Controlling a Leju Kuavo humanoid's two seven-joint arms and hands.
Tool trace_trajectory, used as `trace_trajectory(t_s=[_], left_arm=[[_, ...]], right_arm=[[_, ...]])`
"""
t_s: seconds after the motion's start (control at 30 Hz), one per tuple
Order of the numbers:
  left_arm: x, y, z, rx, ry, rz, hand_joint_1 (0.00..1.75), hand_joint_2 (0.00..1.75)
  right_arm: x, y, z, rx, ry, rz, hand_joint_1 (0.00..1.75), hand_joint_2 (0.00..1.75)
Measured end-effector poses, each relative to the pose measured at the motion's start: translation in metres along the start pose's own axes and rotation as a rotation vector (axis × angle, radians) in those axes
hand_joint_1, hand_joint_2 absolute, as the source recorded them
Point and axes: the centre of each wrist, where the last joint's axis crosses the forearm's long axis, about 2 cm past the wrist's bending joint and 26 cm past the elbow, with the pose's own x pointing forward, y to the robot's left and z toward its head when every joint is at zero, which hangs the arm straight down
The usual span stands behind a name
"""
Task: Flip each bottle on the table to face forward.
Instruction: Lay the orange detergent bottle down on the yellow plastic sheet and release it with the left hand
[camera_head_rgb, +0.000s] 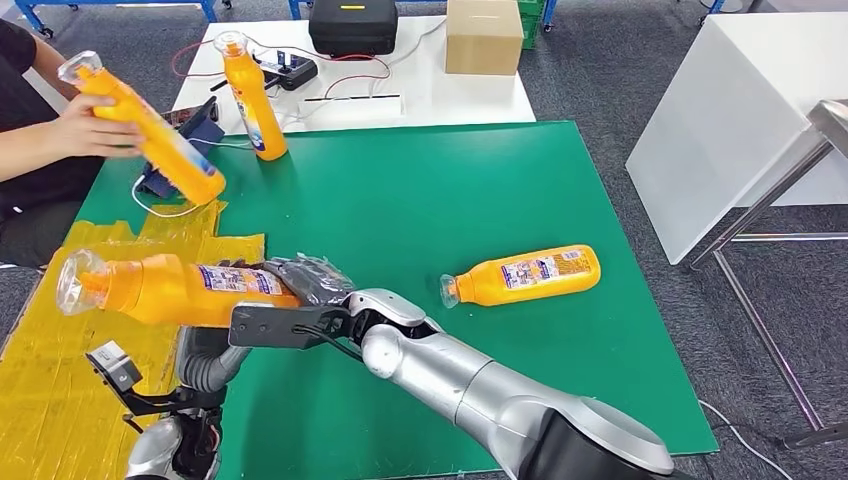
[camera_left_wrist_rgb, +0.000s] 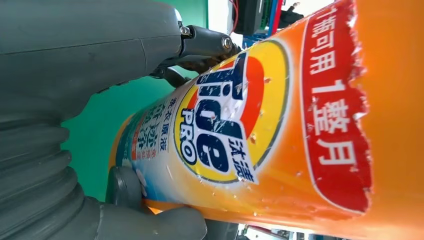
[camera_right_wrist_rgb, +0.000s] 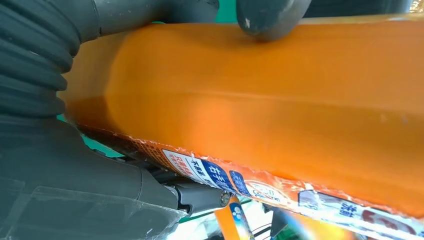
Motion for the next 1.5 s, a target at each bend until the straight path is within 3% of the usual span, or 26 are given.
trace_trajectory(t_s=[0.47,0.5,0.6,0.63,0.73,0.97,1.27,1.4,1.5], left_arm=[[-0.003,0.002,0.003,0.007,0.01,0.007,1.75,1.75],[-0.003,0.002,0.004,0.007,0.011,0.007,1.75,1.75],[-0.004,0.003,0.004,0.007,0.01,0.008,1.75,1.75],[-0.003,0.003,0.003,0.007,0.007,0.004,1.75,1.75],[-0.001,0.005,-0.002,0.011,-0.017,-0.036,1.75,1.75],[0.011,0.017,-0.021,0.035,-0.081,-0.23,1.75,1.75],[0.022,0.05,-0.018,0.14,-0.104,-0.394,1.75,1.75],[0.026,0.082,-0.003,0.268,-0.078,-0.708,1.75,1.75],[0.033,0.109,0.016,0.366,-0.001,-1.212,1.75,1.75]], right_arm=[[-0.004,0.003,0.001,0.018,0.011,0.02,1.63,1.75],[-0.004,0.003,0.001,0.018,0.011,0.02,1.39,1.75],[-0.005,0.003,0.001,0.013,0.011,0.024,0.18,1.75],[-0.006,0.004,0.001,0.004,0.009,0.028,0.0,1.31],[-0.01,0.01,0.002,-0.037,-0.003,0.047,0.0,0.0],[-0.033,0.005,0.013,-0.115,0.041,0.103,0.0,0.0],[-0.065,-0.023,0.039,-0.212,0.109,0.082,0.0,0.0],[-0.083,-0.043,0.063,-0.256,0.129,0.094,0.0,0.0],[-0.1,-0.058,0.09,-0.289,0.15,0.105,0.0,0.0]])
